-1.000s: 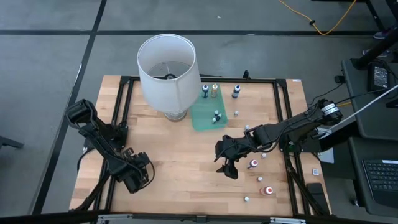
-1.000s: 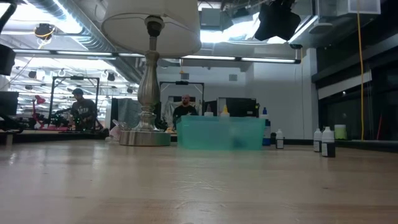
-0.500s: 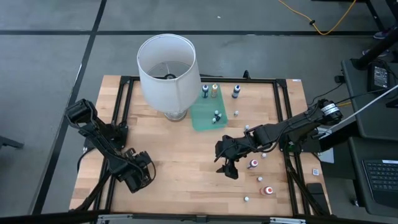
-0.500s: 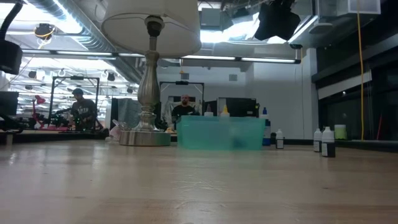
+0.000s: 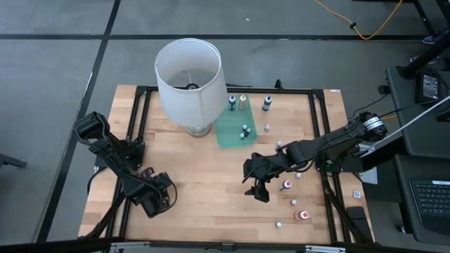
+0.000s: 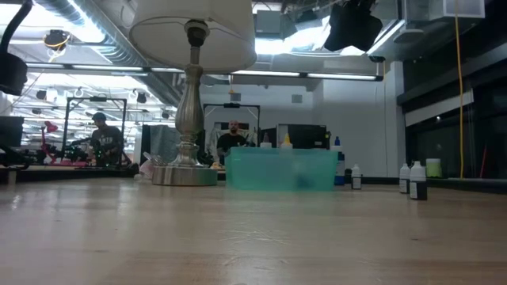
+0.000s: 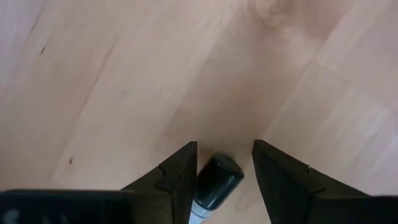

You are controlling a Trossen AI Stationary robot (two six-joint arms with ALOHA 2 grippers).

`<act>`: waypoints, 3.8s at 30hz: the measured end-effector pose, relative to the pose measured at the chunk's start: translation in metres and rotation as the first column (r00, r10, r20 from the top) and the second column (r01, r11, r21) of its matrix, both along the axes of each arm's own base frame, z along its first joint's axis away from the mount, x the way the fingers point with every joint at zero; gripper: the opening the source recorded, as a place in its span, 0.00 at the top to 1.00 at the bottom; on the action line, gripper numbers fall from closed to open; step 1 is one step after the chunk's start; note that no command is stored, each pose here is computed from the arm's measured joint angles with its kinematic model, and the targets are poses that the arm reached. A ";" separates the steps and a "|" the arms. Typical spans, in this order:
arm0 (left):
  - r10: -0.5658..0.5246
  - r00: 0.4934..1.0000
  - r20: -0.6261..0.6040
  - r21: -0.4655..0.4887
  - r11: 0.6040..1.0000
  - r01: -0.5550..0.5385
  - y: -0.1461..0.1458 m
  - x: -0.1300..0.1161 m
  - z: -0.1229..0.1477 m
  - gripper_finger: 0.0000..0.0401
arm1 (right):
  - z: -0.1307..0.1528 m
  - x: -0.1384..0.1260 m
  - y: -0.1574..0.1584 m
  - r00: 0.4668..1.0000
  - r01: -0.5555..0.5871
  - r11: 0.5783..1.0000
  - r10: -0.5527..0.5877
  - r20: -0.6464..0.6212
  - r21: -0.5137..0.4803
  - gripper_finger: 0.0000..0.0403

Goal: Pick & Place food coloring
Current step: Put the top small green food coloring bottle into the green bin

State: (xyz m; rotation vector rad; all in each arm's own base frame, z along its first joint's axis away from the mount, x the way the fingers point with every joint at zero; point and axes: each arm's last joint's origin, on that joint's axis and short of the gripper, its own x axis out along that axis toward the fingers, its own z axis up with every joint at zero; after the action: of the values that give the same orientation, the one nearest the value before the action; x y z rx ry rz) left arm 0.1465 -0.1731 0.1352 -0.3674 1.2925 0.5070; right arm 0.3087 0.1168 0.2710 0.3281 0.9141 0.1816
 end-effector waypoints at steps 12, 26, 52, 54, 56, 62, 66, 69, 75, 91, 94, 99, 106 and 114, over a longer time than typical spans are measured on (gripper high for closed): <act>-0.247 0.968 -0.052 0.022 0.968 0.248 -0.001 0.000 0.000 0.62 | 0.000 0.000 0.000 1.000 0.026 0.999 -0.026 -0.008 0.021 0.12; -0.302 0.953 -0.037 -0.006 0.953 0.302 -0.004 0.002 0.000 0.96 | 0.000 0.001 -0.001 0.998 0.059 0.998 -0.059 -0.007 0.022 0.12; -0.296 0.955 -0.010 -0.064 0.953 0.295 0.008 -0.007 0.068 0.92 | 0.001 0.002 0.000 0.998 0.063 0.998 -0.063 0.013 0.024 0.12; -0.344 0.939 -0.012 -0.067 0.937 0.343 0.012 -0.011 0.073 0.87 | 0.001 0.002 0.000 0.998 0.063 0.998 -0.064 0.012 0.025 0.12; -0.406 0.914 0.011 -0.073 0.911 0.406 0.014 -0.013 0.079 0.80 | 0.001 0.002 0.000 0.998 0.064 0.998 -0.064 0.012 0.025 0.12; -0.569 0.822 -0.007 -0.070 0.820 0.568 0.015 -0.015 0.081 0.62 | 0.001 0.002 0.000 0.997 0.082 0.996 -0.082 0.003 0.043 0.12; -0.588 0.806 -0.067 -0.056 0.808 0.586 0.022 -0.019 0.067 0.54 | 0.001 0.002 0.000 0.996 0.084 0.996 -0.084 0.003 0.043 0.12; -0.587 0.801 -0.115 -0.072 0.809 0.583 0.028 -0.023 0.055 0.52 | 0.001 0.002 0.000 0.996 0.086 0.995 -0.086 0.002 0.043 0.12; -0.623 0.774 -0.110 -0.112 0.782 0.613 0.033 -0.021 0.041 0.52 | 0.001 0.002 0.000 0.994 0.106 0.993 -0.106 -0.002 0.050 0.12; -0.589 0.807 -0.048 -0.122 0.805 0.580 0.042 -0.021 0.010 0.52 | 0.001 0.002 -0.001 0.992 0.128 0.991 -0.128 0.010 0.028 0.12; -0.596 0.803 -0.027 -0.124 0.799 0.589 0.042 -0.021 0.008 0.52 | 0.001 0.002 -0.001 0.992 0.127 0.992 -0.127 0.010 0.027 0.12; -0.588 0.808 -0.014 -0.139 0.802 0.581 0.043 -0.022 0.002 0.53 | 0.001 0.002 -0.001 0.992 0.126 0.992 -0.127 0.011 0.026 0.12; -0.589 0.808 -0.015 -0.136 0.802 0.582 0.044 -0.023 0.001 0.58 | 0.001 0.002 -0.001 0.994 0.112 0.994 -0.112 0.018 0.010 0.12; -0.537 0.843 -0.003 -0.132 0.836 0.532 0.044 -0.022 0.001 0.75 | 0.001 0.003 -0.002 0.991 0.129 0.992 -0.128 0.032 -0.018 0.12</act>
State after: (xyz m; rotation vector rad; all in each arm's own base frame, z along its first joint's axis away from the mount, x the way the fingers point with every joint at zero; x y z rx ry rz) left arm 0.1245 -0.1293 0.1363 -0.0845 1.4003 -0.0468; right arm 0.3114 0.1144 0.2724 0.3634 0.8604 0.0588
